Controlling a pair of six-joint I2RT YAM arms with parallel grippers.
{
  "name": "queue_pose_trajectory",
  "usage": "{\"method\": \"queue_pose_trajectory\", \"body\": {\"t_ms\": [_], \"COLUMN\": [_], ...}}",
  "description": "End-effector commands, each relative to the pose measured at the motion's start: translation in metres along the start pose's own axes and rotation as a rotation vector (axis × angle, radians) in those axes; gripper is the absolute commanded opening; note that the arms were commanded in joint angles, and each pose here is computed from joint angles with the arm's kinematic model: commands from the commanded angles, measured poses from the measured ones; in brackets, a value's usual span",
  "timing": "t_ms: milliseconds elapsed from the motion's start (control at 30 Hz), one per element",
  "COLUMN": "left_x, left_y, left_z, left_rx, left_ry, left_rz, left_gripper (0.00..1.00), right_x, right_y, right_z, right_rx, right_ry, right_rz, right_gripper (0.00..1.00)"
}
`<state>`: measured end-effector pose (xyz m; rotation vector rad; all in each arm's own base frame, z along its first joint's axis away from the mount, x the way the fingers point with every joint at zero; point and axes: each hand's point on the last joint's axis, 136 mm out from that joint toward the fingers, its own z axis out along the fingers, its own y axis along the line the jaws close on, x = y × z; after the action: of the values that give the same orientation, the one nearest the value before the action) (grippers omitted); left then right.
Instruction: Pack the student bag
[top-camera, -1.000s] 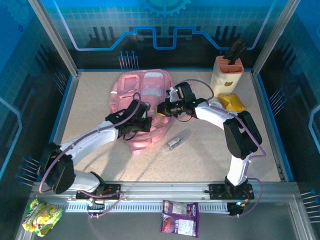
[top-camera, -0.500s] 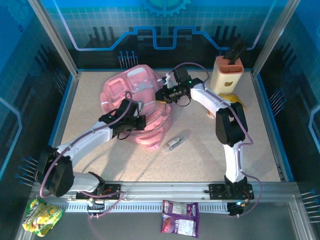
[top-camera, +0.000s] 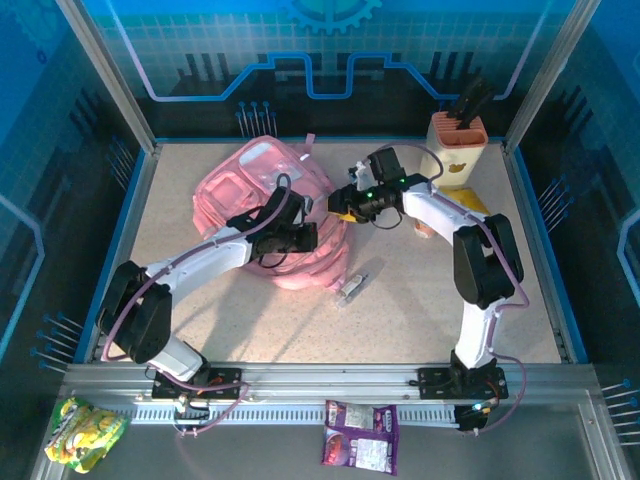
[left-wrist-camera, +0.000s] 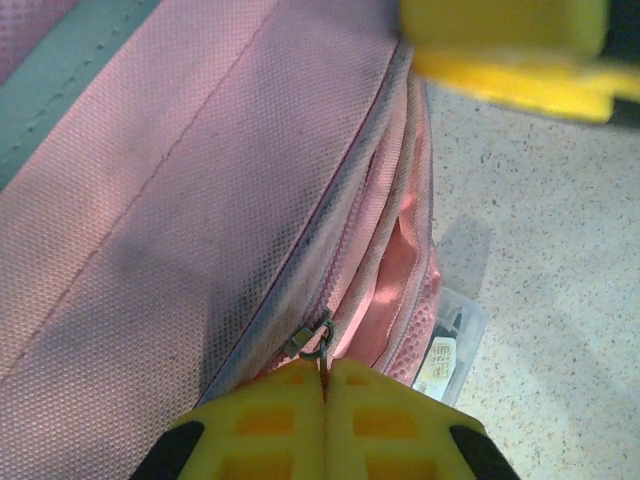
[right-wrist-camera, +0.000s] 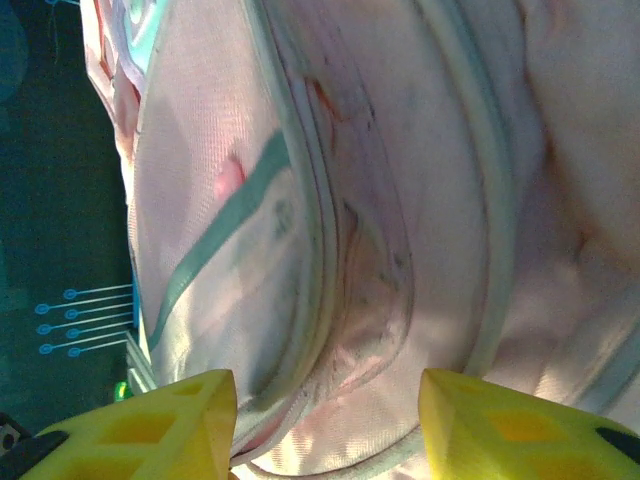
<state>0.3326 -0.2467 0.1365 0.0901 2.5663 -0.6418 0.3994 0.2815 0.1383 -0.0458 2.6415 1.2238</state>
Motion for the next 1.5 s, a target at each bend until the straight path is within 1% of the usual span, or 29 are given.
{"method": "queue_pose_trajectory", "body": {"t_ms": [0,133,267,400,433,467,500,633,800,867,967,1100,1200,1267,1333,1400,1467], "left_x": [-0.010,-0.007,-0.005,-0.003,-0.001,0.001,0.004,0.022,0.057,0.068,0.078,0.080,0.080,0.081,0.077,0.072,0.065], "left_y": [-0.025,-0.023,-0.028,-0.029,-0.028,-0.027,-0.026,-0.016,0.014,0.027,0.047,0.076,0.083,0.092,0.099,0.101,0.105], "left_z": [-0.004,0.002,0.003,0.003,0.003,0.003,0.002,-0.003,-0.010,-0.013,-0.018,-0.028,-0.027,-0.028,-0.031,-0.034,-0.040], "left_rx": [0.066,0.058,0.065,0.064,0.060,0.057,0.052,0.019,-0.057,-0.097,-0.177,-0.305,-0.310,-0.321,-0.342,-0.324,-0.343], "left_ry": [-0.021,0.000,0.010,0.015,0.023,0.028,0.034,0.075,0.121,0.141,0.152,0.123,0.099,0.094,0.078,0.070,0.044], "left_rz": [0.015,0.009,0.022,0.034,0.036,0.040,0.045,0.074,0.112,0.128,0.138,0.139,0.169,0.155,0.165,0.157,0.145], "left_gripper": [0.00,0.00,0.00,0.00,0.00,0.00,0.00,0.00,0.00,0.00,0.00,0.00,0.00,0.00,0.00,0.00,0.00], "right_x": [0.004,0.016,0.016,0.007,0.005,0.003,0.000,-0.012,-0.029,-0.036,-0.043,-0.047,-0.048,-0.049,-0.050,-0.051,-0.051], "right_y": [0.028,0.031,0.030,0.029,0.028,0.028,0.026,0.017,0.011,0.010,0.011,0.010,0.008,0.007,0.003,0.000,-0.001], "right_z": [-0.005,0.011,0.026,0.025,0.025,0.024,0.022,0.014,0.001,-0.004,-0.010,-0.015,-0.014,-0.014,-0.013,-0.012,-0.010], "right_rx": [-0.082,-0.089,-0.083,-0.037,-0.034,-0.031,-0.024,0.005,0.031,0.021,0.011,0.023,0.032,0.039,0.040,0.034,0.031], "right_ry": [-0.030,-0.017,-0.022,-0.055,-0.058,-0.064,-0.069,-0.086,-0.108,-0.118,-0.122,-0.133,-0.122,-0.118,-0.116,-0.113,-0.105], "right_rz": [-0.004,0.017,0.041,0.004,-0.003,-0.010,-0.015,-0.031,-0.060,-0.056,-0.063,-0.086,-0.093,-0.098,-0.093,-0.077,-0.074], "right_gripper": [0.52,0.51,0.48,0.34,0.28,0.19,0.13,0.01,0.00,0.00,0.00,0.00,0.00,0.00,0.00,0.00,0.00]}}
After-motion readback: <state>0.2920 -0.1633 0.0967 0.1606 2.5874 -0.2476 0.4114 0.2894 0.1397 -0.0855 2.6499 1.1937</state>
